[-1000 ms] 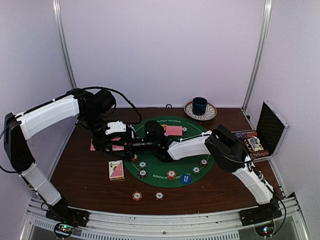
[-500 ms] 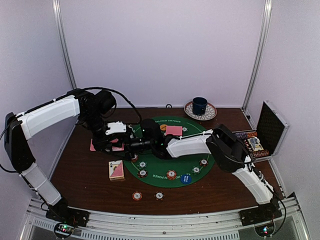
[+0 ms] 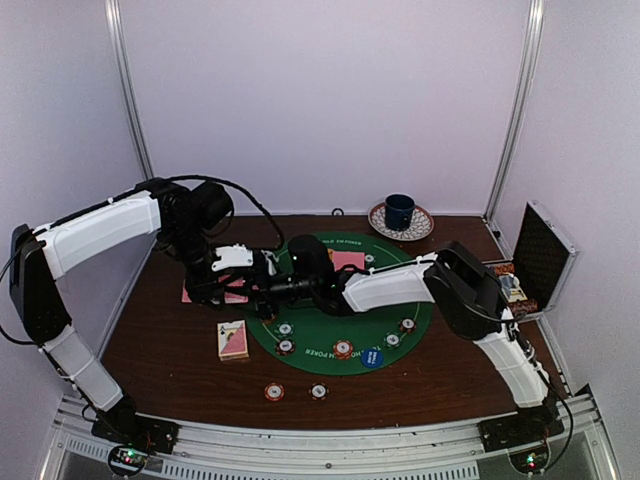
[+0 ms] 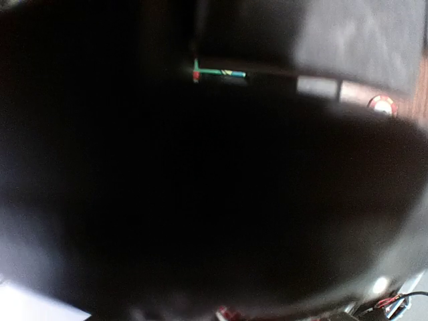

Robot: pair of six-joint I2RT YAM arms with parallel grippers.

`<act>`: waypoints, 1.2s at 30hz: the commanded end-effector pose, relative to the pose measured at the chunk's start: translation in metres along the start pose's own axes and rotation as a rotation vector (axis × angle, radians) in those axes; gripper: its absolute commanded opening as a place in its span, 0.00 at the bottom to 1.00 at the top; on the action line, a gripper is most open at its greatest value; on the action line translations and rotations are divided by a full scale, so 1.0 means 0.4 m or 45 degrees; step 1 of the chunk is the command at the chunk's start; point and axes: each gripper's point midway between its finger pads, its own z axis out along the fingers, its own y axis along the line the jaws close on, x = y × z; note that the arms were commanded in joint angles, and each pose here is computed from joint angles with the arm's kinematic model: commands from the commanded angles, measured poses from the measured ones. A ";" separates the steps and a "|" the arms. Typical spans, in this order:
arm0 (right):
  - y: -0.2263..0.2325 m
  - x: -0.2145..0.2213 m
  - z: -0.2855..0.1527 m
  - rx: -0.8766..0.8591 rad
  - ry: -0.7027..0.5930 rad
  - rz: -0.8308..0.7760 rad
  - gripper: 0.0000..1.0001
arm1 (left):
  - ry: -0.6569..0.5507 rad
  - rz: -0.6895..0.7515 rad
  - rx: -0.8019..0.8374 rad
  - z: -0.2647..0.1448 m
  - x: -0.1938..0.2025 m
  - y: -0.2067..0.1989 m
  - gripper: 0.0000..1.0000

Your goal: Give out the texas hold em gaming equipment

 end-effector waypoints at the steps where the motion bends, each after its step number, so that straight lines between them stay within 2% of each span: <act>1: -0.076 0.016 -0.026 0.138 0.007 0.041 0.83 | -0.030 -0.007 -0.021 -0.018 -0.011 0.007 0.00; 5: -0.042 0.015 -0.022 0.073 0.012 0.025 0.84 | -0.027 -0.007 -0.018 -0.016 -0.009 0.006 0.00; 11: 0.100 0.021 0.032 -0.227 0.079 -0.006 0.88 | -0.036 -0.011 -0.005 -0.014 -0.015 0.004 0.00; 15: 0.111 0.038 0.061 -0.264 0.122 0.009 0.89 | -0.040 -0.010 0.000 -0.013 -0.016 0.003 0.00; 20: 0.073 0.041 0.087 -0.221 0.141 0.048 0.88 | -0.045 -0.013 0.000 -0.015 -0.018 0.003 0.00; 25: 0.011 0.035 0.093 -0.100 0.114 0.067 0.84 | -0.044 -0.014 0.001 -0.019 -0.015 0.000 0.00; 31: -0.044 0.002 0.033 0.030 0.013 0.074 0.76 | -0.044 -0.012 -0.004 -0.023 -0.012 -0.002 0.00; 36: -0.060 0.007 -0.005 0.073 0.000 0.061 0.74 | -0.043 -0.013 -0.003 -0.022 -0.010 -0.004 0.00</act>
